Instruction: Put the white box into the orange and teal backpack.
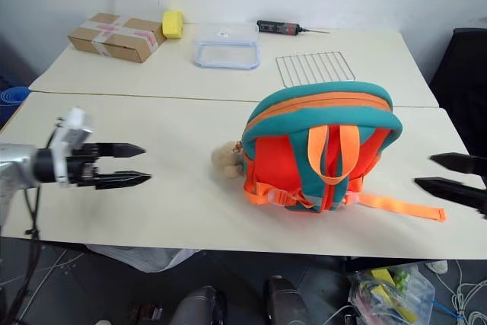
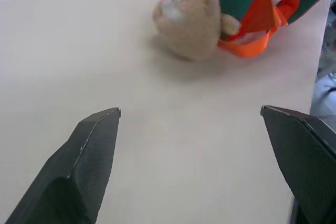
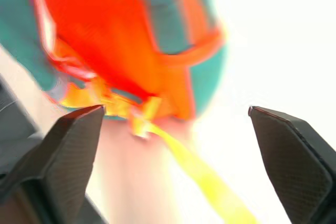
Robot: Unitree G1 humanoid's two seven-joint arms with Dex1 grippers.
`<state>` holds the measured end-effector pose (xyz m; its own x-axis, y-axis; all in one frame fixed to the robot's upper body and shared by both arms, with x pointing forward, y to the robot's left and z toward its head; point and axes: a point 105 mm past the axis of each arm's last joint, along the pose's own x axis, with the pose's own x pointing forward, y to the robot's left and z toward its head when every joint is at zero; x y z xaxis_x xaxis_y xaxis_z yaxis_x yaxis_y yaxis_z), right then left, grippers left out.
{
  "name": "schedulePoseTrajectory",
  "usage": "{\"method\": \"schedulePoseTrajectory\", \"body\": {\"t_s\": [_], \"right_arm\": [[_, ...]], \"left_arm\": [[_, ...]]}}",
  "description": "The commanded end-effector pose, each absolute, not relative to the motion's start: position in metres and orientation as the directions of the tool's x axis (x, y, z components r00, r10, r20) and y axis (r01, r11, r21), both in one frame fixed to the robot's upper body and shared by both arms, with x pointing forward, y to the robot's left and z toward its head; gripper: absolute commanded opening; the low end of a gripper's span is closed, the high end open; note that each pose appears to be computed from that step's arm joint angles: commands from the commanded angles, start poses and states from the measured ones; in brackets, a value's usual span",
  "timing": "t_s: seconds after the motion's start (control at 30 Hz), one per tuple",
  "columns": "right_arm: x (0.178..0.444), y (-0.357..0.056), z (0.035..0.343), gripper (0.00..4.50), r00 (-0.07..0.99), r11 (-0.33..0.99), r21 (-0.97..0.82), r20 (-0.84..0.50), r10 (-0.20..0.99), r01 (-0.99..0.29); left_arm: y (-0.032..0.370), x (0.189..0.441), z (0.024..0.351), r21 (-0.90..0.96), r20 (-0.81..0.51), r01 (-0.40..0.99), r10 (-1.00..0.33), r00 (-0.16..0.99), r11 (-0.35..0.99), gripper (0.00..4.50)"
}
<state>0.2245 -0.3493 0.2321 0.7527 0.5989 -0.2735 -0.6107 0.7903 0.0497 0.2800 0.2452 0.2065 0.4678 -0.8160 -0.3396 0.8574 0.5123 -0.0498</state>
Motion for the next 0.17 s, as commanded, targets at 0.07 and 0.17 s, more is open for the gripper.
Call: {"method": "schedulePoseTrajectory", "body": {"t_s": [0.07,0.17], "right_arm": [[0.226,-0.369,0.244,4.46,0.823,0.836,0.076,-0.144,0.549,-0.544],[0.243,-0.365,0.221,4.46,0.869,0.868,0.128,-0.071,0.49,-0.48]], "left_arm": [[0.234,0.277,0.23,0.034,-0.251,0.858,-0.826,0.504,0.513,4.5],[0.224,0.295,0.217,0.08,-0.173,0.796,-0.778,0.604,0.6,4.5]]}}
